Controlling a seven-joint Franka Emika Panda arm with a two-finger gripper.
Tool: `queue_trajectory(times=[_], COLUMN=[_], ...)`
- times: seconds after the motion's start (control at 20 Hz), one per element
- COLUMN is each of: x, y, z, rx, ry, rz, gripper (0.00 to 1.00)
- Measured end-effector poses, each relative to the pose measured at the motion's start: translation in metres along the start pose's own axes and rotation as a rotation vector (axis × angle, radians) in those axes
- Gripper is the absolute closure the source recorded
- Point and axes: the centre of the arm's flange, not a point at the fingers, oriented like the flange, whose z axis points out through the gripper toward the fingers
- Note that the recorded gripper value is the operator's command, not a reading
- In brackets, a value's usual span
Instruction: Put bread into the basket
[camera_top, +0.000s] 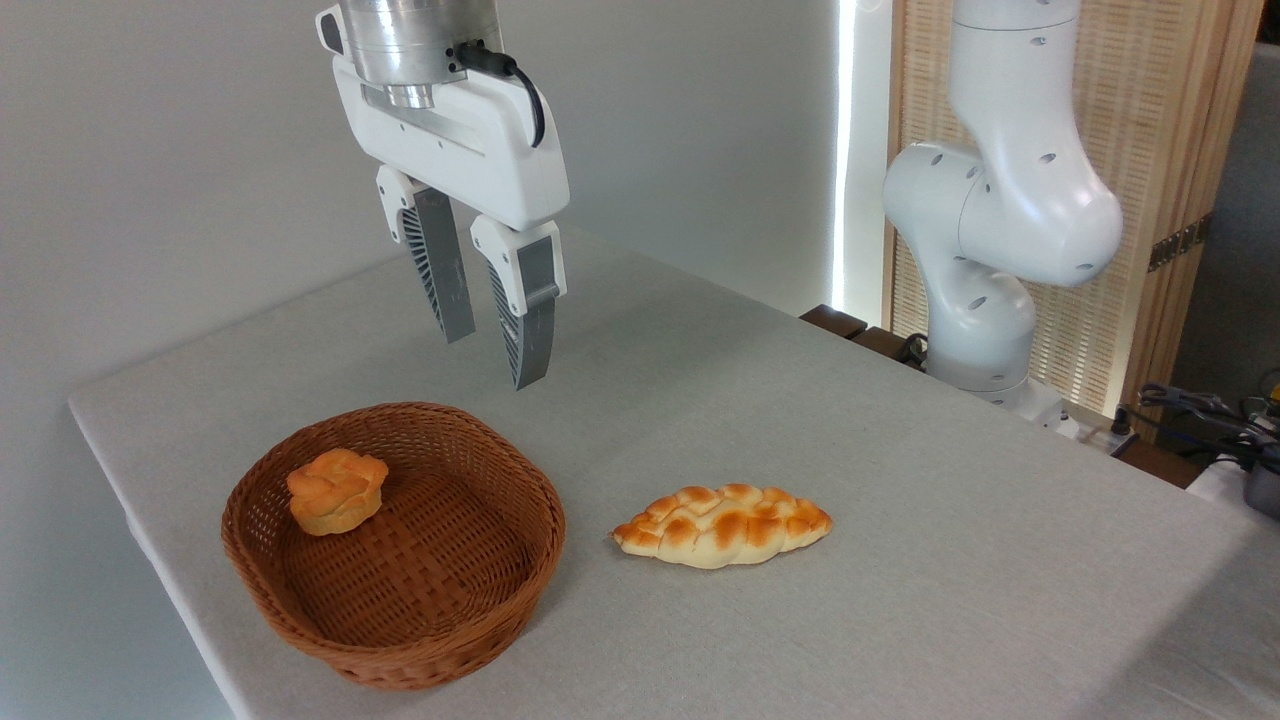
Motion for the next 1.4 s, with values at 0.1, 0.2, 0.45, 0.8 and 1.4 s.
queue_trajectory(times=[0.1,0.2,0.45,0.8,1.4], x=[0.000,0.000,0.000,0.002,-0.119], y=[0.000,0.000,0.000,0.006,0.005], z=[0.000,0.000,0.000,0.004,0.059], rx=[0.000,0.000,0.000,-0.006,-0.070], ry=[0.000,0.000,0.000,-0.007,-0.006], rz=[0.000,0.000,0.000,0.010,0.379], gripper=[0.00,0.00,0.00,0.00,0.00])
